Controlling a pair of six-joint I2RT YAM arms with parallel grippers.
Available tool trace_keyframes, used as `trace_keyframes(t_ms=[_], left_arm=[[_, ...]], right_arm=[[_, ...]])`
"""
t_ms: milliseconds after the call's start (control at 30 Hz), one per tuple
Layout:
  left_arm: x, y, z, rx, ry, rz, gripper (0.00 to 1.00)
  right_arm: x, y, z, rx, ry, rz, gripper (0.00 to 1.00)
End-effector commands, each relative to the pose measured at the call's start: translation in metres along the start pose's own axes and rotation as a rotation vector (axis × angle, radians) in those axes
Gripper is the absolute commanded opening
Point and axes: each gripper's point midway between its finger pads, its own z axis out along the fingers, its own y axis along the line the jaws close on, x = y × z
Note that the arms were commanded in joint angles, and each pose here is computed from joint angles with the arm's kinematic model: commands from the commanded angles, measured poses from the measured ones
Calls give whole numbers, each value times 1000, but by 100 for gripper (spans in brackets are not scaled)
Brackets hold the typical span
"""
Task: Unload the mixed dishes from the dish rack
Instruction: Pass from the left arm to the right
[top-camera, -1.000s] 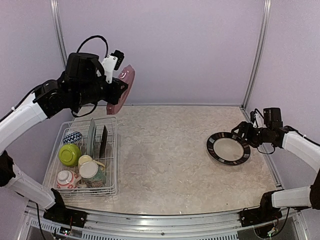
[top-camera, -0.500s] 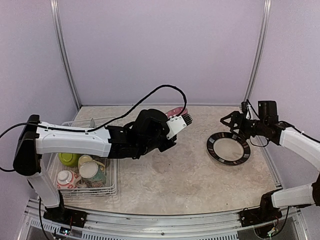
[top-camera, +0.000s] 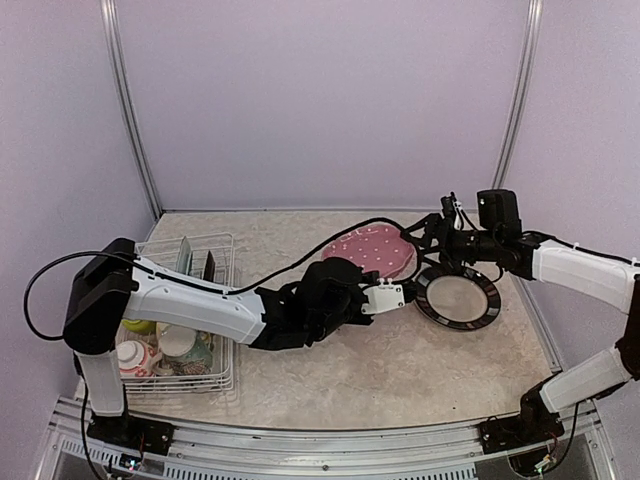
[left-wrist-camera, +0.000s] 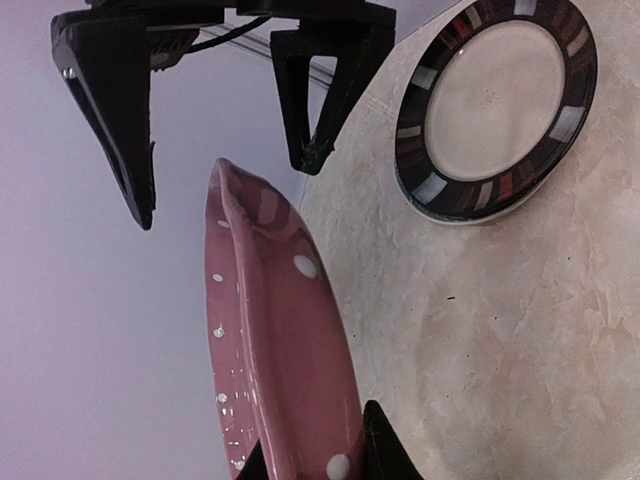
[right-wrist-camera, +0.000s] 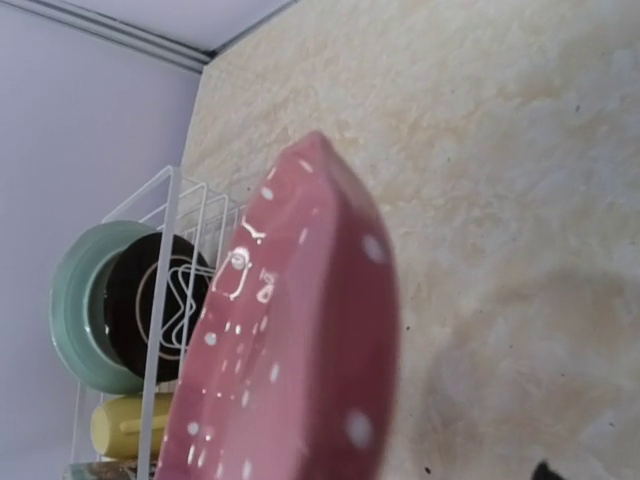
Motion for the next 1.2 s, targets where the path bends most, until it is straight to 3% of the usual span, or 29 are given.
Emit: trace_keyframes(t_ms=[0,167,333,467,533,567,667,733,867,1000,1167], left_arm=[[-38,52,-4,-178,-109,15,0],[-52,60,-1,-241,-140,59,0],[-49,51,9,-246,-114,117,0],[-41,54,9,-225,-60,51,0],[-37,50,4,-176,-48,2,0],[-36,51,-1,-144,-49,-32,7],[-25,29,-13,18,-19,-90,56],[-21,25,-27,94,-17,-137,70],[-13,30,-57,248,11,-284,86],[-21,52,-90,337,-33,-482,98],[-33,135,-142,396,-185,-799,99]], right_arm=[[0,15,17,-50,4,17,87],[9,10,27,-68,5,95,69],[18,1,31,-116,-6,210,40],[20,1,34,-139,-1,227,19],[18,3,31,-154,-20,235,4],[16,4,29,-166,-36,240,0],[2,18,21,-252,-106,238,0],[-10,28,18,-284,-132,211,0],[-33,24,5,-268,-201,198,0],[-45,-13,-21,-131,-270,203,0],[-44,-70,-72,60,-355,231,0]])
